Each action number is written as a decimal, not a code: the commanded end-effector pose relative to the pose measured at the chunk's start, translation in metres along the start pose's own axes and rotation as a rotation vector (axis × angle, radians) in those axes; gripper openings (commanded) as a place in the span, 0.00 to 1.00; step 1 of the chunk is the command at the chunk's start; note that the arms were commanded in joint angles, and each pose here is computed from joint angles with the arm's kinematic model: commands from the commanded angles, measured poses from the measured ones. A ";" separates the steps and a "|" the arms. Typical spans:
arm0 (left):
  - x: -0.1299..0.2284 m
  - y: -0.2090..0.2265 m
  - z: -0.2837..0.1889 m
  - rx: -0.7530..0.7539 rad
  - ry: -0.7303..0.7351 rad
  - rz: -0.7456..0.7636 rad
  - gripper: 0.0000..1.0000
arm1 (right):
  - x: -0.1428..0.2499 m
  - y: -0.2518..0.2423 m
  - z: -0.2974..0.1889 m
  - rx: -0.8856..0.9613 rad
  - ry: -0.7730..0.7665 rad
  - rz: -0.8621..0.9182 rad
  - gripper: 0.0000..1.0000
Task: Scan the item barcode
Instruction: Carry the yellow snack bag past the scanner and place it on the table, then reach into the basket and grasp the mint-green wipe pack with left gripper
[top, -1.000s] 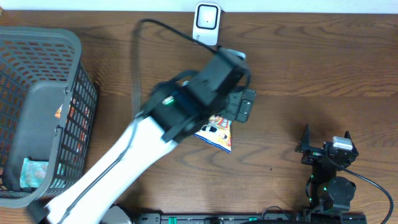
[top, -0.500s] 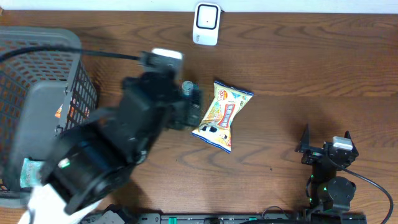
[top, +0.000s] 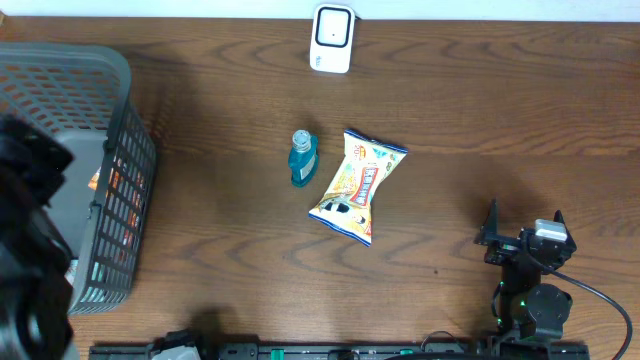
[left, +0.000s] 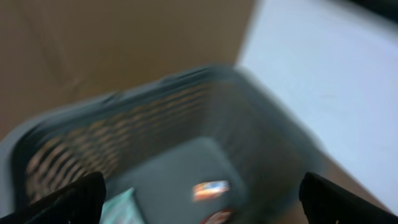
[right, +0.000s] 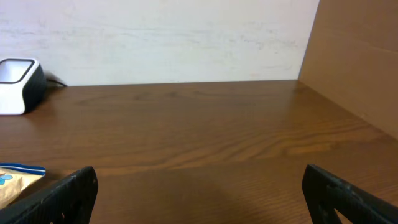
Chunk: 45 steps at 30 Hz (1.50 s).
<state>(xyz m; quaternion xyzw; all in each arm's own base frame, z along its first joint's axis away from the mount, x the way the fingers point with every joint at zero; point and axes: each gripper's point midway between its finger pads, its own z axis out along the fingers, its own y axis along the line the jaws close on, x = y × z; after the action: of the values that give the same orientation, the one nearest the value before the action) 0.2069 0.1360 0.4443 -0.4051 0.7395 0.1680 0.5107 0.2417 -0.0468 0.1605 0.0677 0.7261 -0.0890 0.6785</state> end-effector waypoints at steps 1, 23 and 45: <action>0.029 0.018 0.046 -0.113 0.197 -0.196 0.98 | 0.002 -0.001 0.000 0.006 0.001 -0.008 0.99; 0.274 0.128 0.193 -0.768 0.948 -0.203 0.89 | 0.002 -0.001 0.000 0.006 0.001 -0.008 0.99; 0.368 0.182 0.199 -0.844 0.928 -0.328 0.08 | 0.002 -0.001 0.000 0.006 0.001 -0.008 0.99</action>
<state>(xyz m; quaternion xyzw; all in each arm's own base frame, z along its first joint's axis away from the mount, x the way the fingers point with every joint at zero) 0.1514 0.2469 0.0257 -0.7036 0.6834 0.1947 0.0066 0.2417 -0.0468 0.1603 0.0676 0.7263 -0.0891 0.6782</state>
